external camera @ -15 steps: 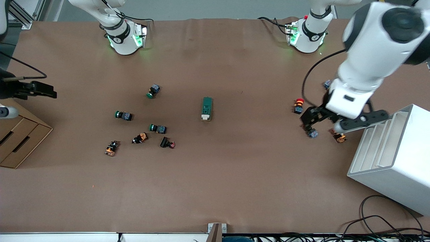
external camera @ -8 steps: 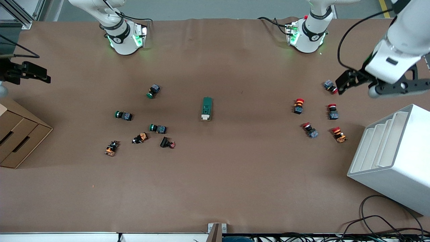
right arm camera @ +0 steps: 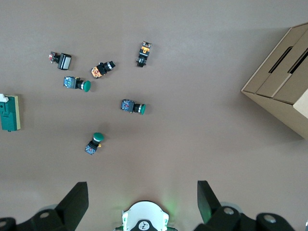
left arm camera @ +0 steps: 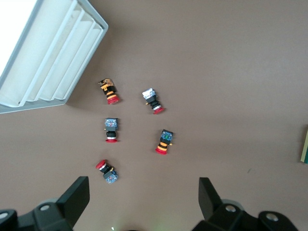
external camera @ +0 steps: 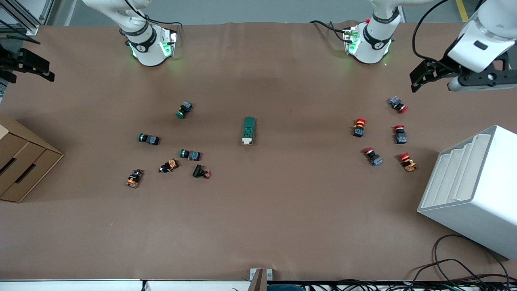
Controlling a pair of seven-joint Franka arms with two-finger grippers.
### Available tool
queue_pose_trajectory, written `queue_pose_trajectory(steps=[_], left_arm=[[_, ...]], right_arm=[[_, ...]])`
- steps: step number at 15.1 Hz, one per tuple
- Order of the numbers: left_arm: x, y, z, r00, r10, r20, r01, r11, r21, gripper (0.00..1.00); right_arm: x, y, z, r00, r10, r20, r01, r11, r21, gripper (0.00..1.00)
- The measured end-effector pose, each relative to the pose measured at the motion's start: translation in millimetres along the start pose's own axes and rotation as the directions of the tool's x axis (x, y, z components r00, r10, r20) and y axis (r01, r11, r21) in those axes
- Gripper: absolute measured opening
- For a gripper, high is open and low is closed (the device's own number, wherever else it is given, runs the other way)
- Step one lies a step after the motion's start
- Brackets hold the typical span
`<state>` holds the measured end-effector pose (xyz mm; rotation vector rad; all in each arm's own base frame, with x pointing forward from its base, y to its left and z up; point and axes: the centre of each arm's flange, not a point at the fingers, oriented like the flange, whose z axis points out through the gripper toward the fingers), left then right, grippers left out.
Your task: Close load switch with both arms
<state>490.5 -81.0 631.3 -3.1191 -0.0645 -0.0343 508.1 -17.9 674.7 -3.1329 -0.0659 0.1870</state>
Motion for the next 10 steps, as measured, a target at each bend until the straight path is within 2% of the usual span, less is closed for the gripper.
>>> queue_pose_trajectory(steps=[3,10], left_arm=[[-0.6,-12.4,-2.0,1.000,-0.011,0.002,0.011,1.000,-0.028,1.00],[5.4,-16.8,-7.6,1.000,-0.016,-0.010,0.016,0.999,-0.037,1.00]], right_arm=[[-0.7,-2.3,8.4,1.000,-0.005,-0.025,0.005,1.000,-0.002,1.00],[-6.4,-1.9,9.2,0.999,-0.004,-0.036,0.004,1.000,-0.001,1.00]])
